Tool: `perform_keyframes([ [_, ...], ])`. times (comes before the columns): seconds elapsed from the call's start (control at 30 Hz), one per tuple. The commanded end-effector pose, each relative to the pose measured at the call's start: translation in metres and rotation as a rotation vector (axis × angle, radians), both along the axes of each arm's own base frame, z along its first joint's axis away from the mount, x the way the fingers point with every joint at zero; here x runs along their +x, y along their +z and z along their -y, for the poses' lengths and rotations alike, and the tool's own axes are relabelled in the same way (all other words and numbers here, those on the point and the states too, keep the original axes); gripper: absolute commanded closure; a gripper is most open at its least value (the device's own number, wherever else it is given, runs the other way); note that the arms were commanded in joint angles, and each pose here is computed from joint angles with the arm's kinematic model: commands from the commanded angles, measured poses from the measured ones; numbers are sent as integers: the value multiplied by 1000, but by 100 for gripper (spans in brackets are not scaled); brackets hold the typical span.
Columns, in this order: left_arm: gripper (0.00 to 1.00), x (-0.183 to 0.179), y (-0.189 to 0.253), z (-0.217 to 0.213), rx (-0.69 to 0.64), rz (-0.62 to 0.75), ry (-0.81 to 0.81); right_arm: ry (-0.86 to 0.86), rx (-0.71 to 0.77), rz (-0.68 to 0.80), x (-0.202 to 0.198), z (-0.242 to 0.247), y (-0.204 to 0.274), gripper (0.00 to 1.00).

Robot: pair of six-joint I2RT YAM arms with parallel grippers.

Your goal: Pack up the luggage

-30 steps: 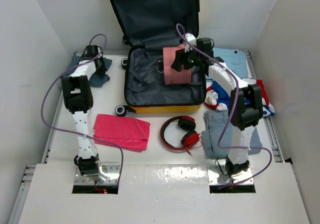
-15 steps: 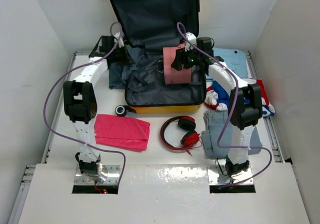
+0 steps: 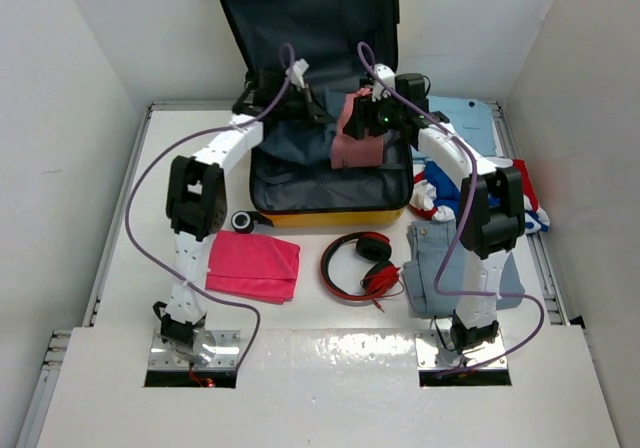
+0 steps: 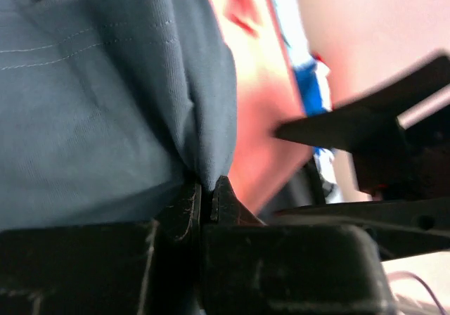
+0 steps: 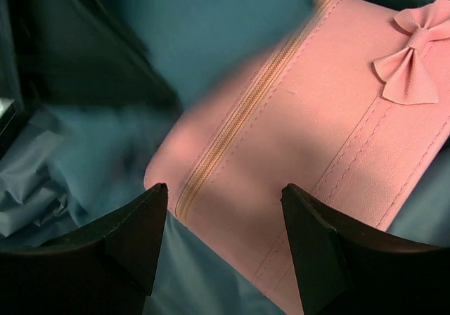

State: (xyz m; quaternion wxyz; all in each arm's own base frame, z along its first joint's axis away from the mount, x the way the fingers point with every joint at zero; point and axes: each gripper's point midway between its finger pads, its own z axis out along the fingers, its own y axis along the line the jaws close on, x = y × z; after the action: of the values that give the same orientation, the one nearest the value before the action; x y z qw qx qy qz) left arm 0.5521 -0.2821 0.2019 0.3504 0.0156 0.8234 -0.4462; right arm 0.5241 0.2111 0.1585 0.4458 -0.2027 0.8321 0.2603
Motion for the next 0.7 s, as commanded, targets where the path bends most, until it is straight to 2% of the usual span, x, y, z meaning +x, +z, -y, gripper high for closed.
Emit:
perform_keyframes([
  [0.0, 100, -25, 47, 67, -264, 41, -177, -74, -66, -174, -9, 26, -58, 34],
  [0.03, 100, -25, 47, 67, -265, 40, -178, -75, -66, -174, -9, 26, -58, 34],
  [0.07, 100, -24, 65, 70, -322, 100, -192, -76, -68, -181, -10, 26, -60, 34],
  [0.13, 100, -29, 68, 78, -385, 66, -214, -79, -70, -180, -9, 29, -59, 34],
  [0.27, 100, -21, 44, 66, -382, 8, -170, -83, -71, -177, -9, 33, -57, 34],
  [0.33, 100, -5, 23, 43, -323, 1, -104, -81, -74, -181, -9, 33, -59, 34],
  [0.37, 100, -2, 8, 32, -286, -46, -70, -80, -74, -179, -10, 33, -58, 34],
  [0.43, 100, 16, -17, 1, -192, -28, -4, -79, -74, -177, -10, 33, -58, 34],
  [0.47, 100, 15, -36, -11, -143, -77, 24, -81, -71, -179, -9, 33, -58, 34],
  [0.53, 100, 25, -61, -47, -33, -59, 101, -78, -72, -176, -9, 32, -57, 34],
  [0.67, 100, 25, -85, -90, 169, -19, 210, -72, -76, -173, -11, 31, -57, 34],
])
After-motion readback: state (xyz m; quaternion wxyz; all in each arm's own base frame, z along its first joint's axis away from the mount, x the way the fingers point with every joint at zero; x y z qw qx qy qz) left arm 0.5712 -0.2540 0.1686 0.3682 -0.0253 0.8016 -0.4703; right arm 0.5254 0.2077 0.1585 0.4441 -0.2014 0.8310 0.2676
